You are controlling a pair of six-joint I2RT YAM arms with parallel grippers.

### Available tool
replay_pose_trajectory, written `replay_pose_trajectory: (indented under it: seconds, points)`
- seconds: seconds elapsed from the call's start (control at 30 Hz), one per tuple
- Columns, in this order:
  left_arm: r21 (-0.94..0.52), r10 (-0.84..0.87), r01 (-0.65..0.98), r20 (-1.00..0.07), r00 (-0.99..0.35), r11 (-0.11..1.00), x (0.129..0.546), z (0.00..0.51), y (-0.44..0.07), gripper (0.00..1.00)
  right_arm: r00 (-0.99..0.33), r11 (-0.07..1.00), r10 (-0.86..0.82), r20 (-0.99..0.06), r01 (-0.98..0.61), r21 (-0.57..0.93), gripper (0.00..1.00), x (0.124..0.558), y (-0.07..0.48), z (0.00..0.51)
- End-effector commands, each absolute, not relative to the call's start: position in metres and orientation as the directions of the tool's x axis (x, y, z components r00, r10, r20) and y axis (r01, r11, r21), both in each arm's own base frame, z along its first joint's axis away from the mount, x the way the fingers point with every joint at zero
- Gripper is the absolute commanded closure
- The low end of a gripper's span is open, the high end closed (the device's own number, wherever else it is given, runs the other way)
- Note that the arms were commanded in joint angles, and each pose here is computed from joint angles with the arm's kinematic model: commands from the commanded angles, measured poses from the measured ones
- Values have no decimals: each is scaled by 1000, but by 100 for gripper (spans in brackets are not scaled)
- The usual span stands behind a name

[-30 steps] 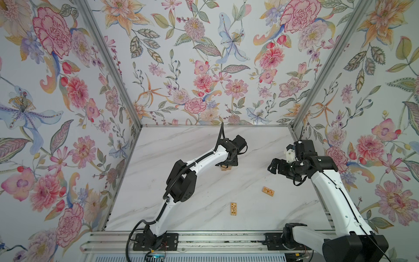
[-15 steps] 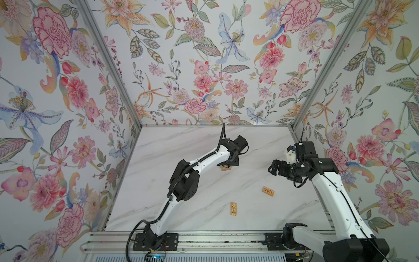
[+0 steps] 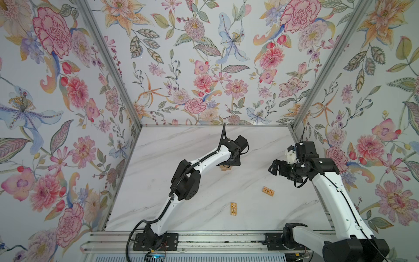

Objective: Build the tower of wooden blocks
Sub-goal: 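Lower the plain block onto the structure and open the left gripper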

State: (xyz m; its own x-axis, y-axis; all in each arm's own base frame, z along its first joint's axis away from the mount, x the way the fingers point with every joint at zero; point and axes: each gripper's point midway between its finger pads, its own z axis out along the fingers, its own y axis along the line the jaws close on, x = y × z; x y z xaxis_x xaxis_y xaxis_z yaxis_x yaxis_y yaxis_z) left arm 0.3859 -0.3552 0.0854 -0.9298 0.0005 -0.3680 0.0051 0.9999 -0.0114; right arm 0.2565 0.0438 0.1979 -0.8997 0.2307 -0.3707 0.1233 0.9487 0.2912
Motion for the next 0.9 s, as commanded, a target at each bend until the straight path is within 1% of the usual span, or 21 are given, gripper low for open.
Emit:
replay_pose_trajectory:
  seconds: [0.0,0.17,0.23,0.37,0.43,0.53,0.6,0.77,0.87]
  points:
    - [13,3,-2,-382,-924,1000,389,93,-347,6,-900,953,208,-384,99,285,1,260,45,200]
    - [-16,-4,3,-403,-915,1000,390,112,-349,5,-894,956,204,-400,93,280,1,262,45,205]
    - [-36,-7,9,-432,-902,999,391,131,-350,5,-894,956,206,-399,96,278,1,261,44,205]
    - [-45,-14,11,-506,-863,999,392,174,-336,5,-912,955,211,-351,117,271,1,255,45,195]
    - [-34,-4,17,-536,-844,999,387,191,-324,4,-920,959,203,-336,116,259,0,252,50,192]
    - [-40,-4,23,-574,-819,999,376,207,-298,3,-928,963,193,-319,116,244,5,247,65,188]
    - [-52,-8,28,-594,-804,998,366,210,-277,3,-935,966,181,-306,111,233,8,242,79,184]
    - [-106,-18,62,-620,-785,992,328,198,-221,1,-951,976,152,-267,102,192,13,231,116,171]
    - [-101,9,97,-642,-766,990,304,194,-196,1,-957,978,144,-254,99,183,16,224,140,164]
